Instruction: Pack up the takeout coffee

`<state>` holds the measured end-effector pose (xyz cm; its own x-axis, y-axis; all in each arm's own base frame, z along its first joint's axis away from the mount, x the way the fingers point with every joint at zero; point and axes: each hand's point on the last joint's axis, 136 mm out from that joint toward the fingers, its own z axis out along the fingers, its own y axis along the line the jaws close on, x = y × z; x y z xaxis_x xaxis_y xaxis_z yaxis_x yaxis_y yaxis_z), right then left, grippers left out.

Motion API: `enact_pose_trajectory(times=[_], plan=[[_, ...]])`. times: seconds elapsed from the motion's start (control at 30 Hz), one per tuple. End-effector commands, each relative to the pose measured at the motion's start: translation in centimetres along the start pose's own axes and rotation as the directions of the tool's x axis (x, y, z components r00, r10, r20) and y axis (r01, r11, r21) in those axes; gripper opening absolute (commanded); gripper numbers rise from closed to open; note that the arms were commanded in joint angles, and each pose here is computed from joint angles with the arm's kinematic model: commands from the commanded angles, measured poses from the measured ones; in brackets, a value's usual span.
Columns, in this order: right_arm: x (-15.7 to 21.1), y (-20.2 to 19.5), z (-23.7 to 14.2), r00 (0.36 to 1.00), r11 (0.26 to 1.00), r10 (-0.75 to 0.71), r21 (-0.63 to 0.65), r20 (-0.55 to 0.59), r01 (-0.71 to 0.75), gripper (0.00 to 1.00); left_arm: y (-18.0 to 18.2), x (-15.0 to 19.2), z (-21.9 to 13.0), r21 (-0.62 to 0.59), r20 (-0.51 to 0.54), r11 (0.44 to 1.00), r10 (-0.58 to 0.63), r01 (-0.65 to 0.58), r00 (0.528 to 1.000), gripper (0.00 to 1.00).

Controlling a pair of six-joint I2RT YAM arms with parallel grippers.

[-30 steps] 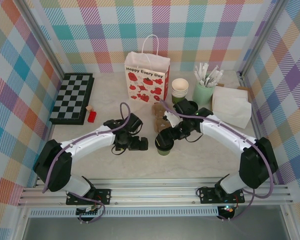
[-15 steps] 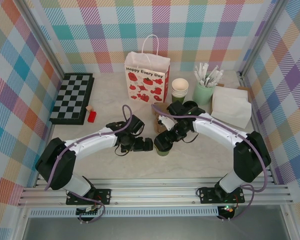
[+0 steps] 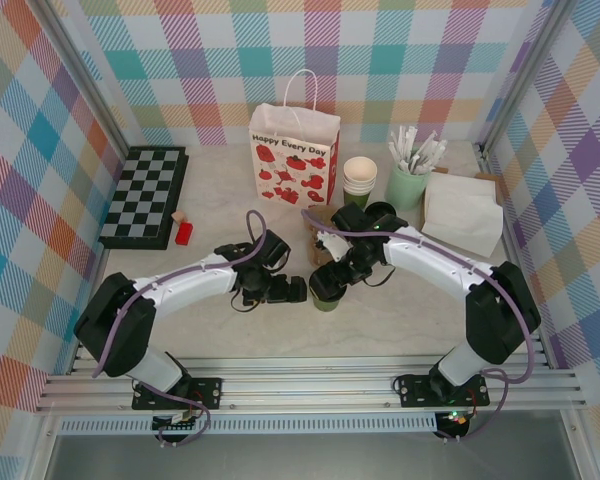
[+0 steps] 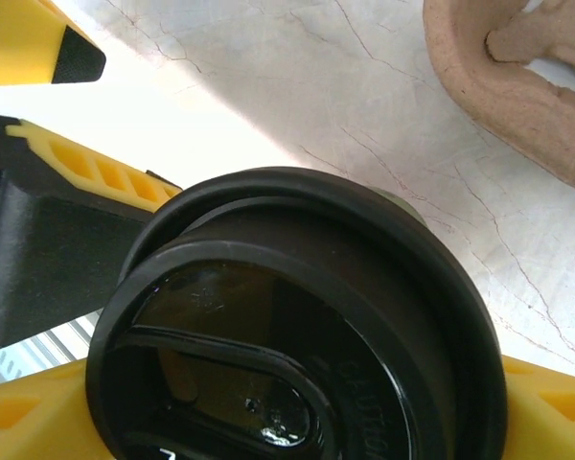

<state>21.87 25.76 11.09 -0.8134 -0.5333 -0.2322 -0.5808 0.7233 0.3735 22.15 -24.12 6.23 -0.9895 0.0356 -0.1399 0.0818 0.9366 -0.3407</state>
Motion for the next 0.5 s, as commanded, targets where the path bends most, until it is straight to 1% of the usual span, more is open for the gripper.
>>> enact_pose_trajectory(times=[0.0,0.13,0.27,0.37,0.47], plan=[[1.3,-1.0,0.1,0.997,0.997,0.070,0.042,-0.030,-0.069,0.82,-2.2,-0.9,-0.2,0.059,0.011,0.998,0.032,-0.032,0.999,1.00],[1.4,-2.9,-0.9,0.985,0.982,0.170,0.082,0.009,-0.170,0.81,-2.9,-1.5,-0.4,0.074,0.030,0.997,0.031,-0.033,0.999,1.00],[1.6,-5.1,-3.0,0.960,0.955,0.270,0.109,0.068,-0.276,0.79,-2.6,-2.3,-1.1,0.054,0.080,0.998,0.023,-0.027,0.997,1.00],[1.8,-7.3,-4.4,0.933,0.923,0.346,0.144,0.104,-0.358,0.78,-2.1,-2.9,-1.7,0.026,0.120,1.000,0.008,-0.011,0.993,1.00],[1.3,-10.0,-5.2,0.886,0.873,0.437,0.163,0.157,-0.460,0.78,-1.2,-3.6,-2.3,-0.009,0.172,1.000,-0.022,0.024,0.985,1.00]])
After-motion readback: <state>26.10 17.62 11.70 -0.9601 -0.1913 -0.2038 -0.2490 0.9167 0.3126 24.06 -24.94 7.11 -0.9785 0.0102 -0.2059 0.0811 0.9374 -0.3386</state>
